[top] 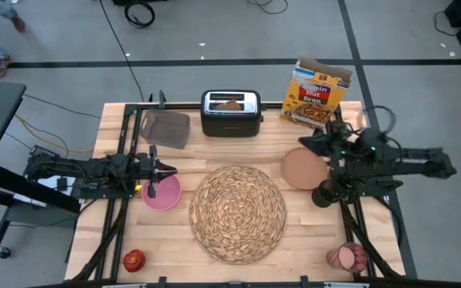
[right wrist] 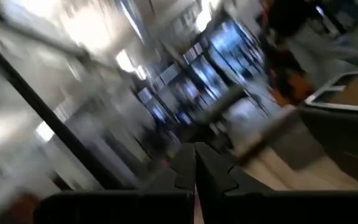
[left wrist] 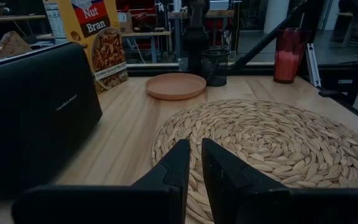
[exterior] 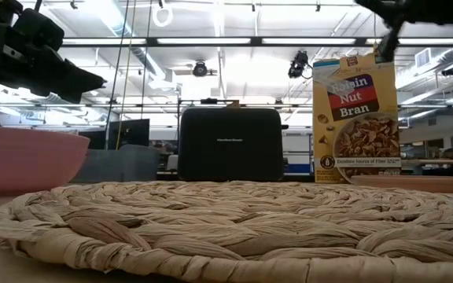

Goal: Arrange a breakfast setting
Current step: Adjust the brown placemat

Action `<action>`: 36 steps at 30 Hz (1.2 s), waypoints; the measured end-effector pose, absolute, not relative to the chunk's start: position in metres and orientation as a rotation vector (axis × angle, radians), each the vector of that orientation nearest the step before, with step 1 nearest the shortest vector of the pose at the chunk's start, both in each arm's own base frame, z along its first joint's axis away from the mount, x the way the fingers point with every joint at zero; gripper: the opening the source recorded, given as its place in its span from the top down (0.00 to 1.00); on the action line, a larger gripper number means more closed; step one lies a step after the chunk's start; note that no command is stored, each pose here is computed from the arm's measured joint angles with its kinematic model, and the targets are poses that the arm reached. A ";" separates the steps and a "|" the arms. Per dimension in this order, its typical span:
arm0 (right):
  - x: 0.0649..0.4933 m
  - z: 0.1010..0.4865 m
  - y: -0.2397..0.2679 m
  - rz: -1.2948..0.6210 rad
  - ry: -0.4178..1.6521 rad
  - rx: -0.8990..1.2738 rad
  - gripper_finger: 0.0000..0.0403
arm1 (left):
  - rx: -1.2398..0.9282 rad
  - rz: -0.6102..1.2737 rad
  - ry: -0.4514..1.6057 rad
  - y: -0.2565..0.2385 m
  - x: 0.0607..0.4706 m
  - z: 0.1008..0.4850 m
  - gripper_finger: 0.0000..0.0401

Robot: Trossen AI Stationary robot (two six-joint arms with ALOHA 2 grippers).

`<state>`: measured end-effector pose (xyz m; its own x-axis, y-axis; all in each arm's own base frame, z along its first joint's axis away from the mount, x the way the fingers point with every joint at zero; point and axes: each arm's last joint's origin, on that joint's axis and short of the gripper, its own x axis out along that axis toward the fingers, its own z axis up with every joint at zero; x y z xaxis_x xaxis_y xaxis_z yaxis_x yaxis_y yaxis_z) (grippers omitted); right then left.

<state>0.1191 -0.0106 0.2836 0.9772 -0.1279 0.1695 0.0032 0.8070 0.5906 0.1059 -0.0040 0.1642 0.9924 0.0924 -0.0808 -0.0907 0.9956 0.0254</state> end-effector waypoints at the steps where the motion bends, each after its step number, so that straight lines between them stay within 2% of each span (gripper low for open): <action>1: 0.130 0.291 -0.009 -0.078 -0.142 0.580 0.98 | 0.022 0.091 0.082 -0.004 0.106 0.164 0.87; 4: 0.167 0.305 -0.003 -0.075 0.038 0.447 0.98 | 0.022 0.091 0.082 -0.004 0.106 0.164 0.87; 7: 0.209 0.303 0.007 -0.060 0.223 0.359 0.98 | 0.022 0.091 0.082 -0.004 0.106 0.164 0.87; 10: 0.248 0.288 0.018 -0.045 0.388 0.310 0.98 | 0.022 0.092 0.082 -0.004 0.106 0.164 0.87; 17: 0.314 0.251 0.052 0.019 0.600 0.273 0.98 | 0.022 0.092 0.082 -0.004 0.106 0.164 0.87; 24: 0.342 0.219 0.092 0.097 0.764 0.207 0.98 | 0.022 0.092 0.083 -0.004 0.106 0.164 0.87; 36: 0.345 0.147 0.141 0.248 0.956 0.031 0.98 | 0.022 0.092 0.083 -0.004 0.106 0.164 0.87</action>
<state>0.3453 0.1407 0.1473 0.5504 0.2236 -0.8044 -0.1959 0.9712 0.1359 0.1059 -0.0040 0.1641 0.9924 0.0925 -0.0814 -0.0907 0.9956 0.0255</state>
